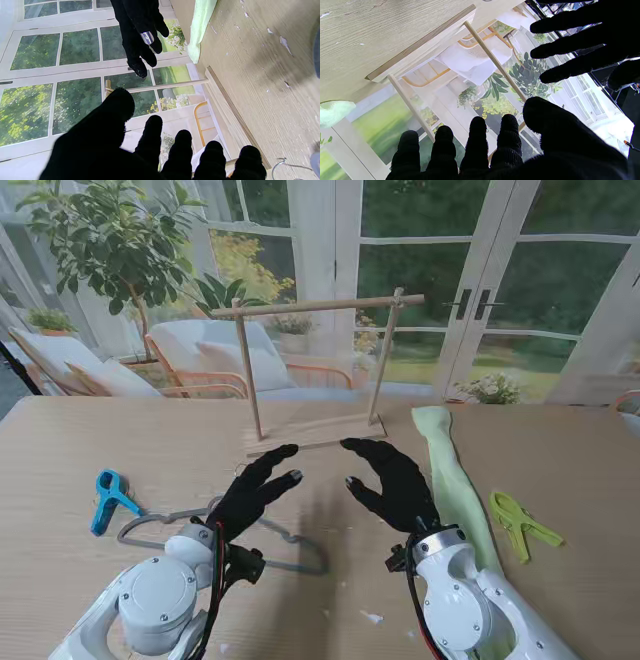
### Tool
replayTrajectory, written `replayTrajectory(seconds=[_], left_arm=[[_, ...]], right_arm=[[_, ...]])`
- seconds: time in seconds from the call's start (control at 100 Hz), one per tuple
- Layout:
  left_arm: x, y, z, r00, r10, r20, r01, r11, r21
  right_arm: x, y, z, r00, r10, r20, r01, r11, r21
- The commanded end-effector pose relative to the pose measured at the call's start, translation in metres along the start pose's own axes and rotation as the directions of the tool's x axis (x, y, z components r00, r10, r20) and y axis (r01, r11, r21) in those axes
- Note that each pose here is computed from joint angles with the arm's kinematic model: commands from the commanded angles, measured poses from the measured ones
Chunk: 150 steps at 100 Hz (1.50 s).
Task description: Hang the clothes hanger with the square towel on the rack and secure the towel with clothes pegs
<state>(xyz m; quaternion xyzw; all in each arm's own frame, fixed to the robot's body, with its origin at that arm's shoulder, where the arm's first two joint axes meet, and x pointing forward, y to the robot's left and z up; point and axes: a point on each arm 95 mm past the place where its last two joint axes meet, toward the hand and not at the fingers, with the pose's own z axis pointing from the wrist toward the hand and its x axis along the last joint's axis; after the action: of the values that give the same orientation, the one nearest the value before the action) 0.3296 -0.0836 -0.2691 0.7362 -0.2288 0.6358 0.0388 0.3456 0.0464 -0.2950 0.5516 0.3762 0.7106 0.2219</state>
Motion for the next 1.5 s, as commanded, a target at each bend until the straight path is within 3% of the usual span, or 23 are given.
replayTrajectory(seconds=[0.0,0.78,0.93,1.05,1.2,1.35,1.49], left_arm=[[0.001,0.002,-0.001,1.0,-0.008,-0.002,0.008,1.0,-0.01],[0.001,-0.002,0.0,1.0,0.004,-0.001,-0.004,1.0,-0.007],[0.008,-0.01,0.0,0.999,0.036,-0.007,-0.036,0.999,-0.004],[0.016,-0.026,0.003,0.991,0.131,-0.016,-0.13,0.991,0.022],[0.01,-0.055,0.008,0.94,0.34,0.018,-0.339,0.941,-0.012],[-0.015,-0.087,0.016,0.858,0.506,0.087,-0.504,0.863,-0.047],[-0.041,-0.113,0.024,0.762,0.628,0.159,-0.622,0.778,-0.091]], right_arm=[[0.003,-0.003,-0.001,1.0,0.01,-0.003,-0.01,1.0,0.011],[0.002,0.001,-0.004,1.0,0.006,0.008,-0.006,1.0,-0.005],[0.002,0.004,-0.004,1.0,0.003,0.01,-0.003,1.0,-0.021],[0.001,0.008,-0.005,1.0,0.021,0.019,-0.02,0.999,-0.031],[0.001,0.013,-0.007,0.999,0.033,0.021,-0.032,0.998,-0.056],[0.002,0.016,-0.007,0.999,0.038,0.021,-0.036,0.997,-0.072],[0.002,0.016,-0.008,0.999,0.04,0.024,-0.038,0.997,-0.071]])
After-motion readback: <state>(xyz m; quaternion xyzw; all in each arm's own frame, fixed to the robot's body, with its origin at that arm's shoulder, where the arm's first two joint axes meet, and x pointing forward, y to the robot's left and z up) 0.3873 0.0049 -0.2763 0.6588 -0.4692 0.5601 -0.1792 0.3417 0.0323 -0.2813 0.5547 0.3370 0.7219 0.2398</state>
